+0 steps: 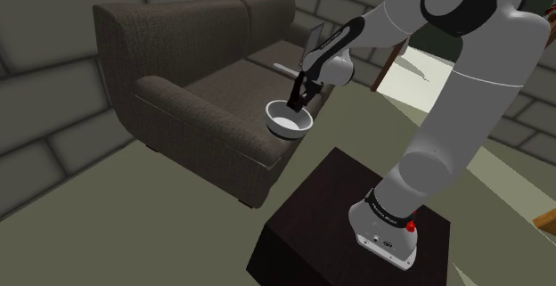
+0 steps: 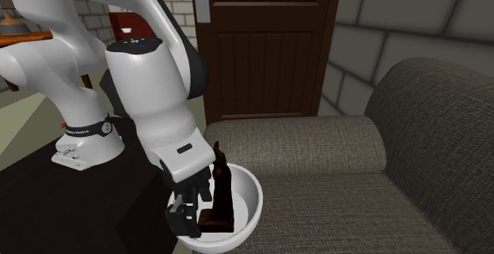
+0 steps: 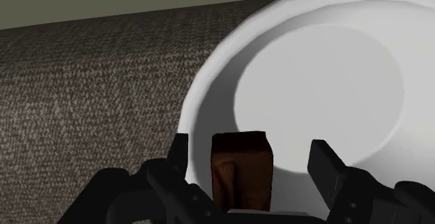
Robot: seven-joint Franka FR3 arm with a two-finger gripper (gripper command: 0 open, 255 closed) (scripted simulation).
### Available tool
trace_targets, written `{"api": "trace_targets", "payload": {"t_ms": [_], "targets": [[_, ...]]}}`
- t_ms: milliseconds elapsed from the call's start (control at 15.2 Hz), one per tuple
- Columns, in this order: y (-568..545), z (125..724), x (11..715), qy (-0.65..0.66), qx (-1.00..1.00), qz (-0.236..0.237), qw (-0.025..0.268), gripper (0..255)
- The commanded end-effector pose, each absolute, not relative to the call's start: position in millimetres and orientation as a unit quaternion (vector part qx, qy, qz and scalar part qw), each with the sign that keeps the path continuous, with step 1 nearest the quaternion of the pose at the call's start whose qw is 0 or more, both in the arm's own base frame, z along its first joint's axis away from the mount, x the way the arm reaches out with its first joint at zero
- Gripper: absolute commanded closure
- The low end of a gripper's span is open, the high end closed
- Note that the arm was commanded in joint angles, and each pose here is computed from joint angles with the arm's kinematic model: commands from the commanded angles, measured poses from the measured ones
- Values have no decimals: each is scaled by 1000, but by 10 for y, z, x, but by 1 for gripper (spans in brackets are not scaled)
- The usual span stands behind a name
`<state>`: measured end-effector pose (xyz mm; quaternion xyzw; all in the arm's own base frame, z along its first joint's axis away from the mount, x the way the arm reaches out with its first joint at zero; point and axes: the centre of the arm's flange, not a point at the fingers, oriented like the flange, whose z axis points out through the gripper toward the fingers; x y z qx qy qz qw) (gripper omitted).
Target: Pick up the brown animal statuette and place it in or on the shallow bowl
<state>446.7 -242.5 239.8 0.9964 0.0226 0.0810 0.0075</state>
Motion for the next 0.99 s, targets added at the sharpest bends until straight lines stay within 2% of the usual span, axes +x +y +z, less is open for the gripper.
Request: {"api": "trace_targets", "payload": {"t_ms": [0, 198, 462, 924], "targets": [[-2425, 2399, 4467, 23, 996, 81, 8, 0], [-2425, 2399, 4467, 23, 996, 81, 8, 0], [-2420, 2892, 4386, 23, 996, 81, 8, 0], [-2420, 2892, 4386, 23, 996, 81, 8, 0]]}}
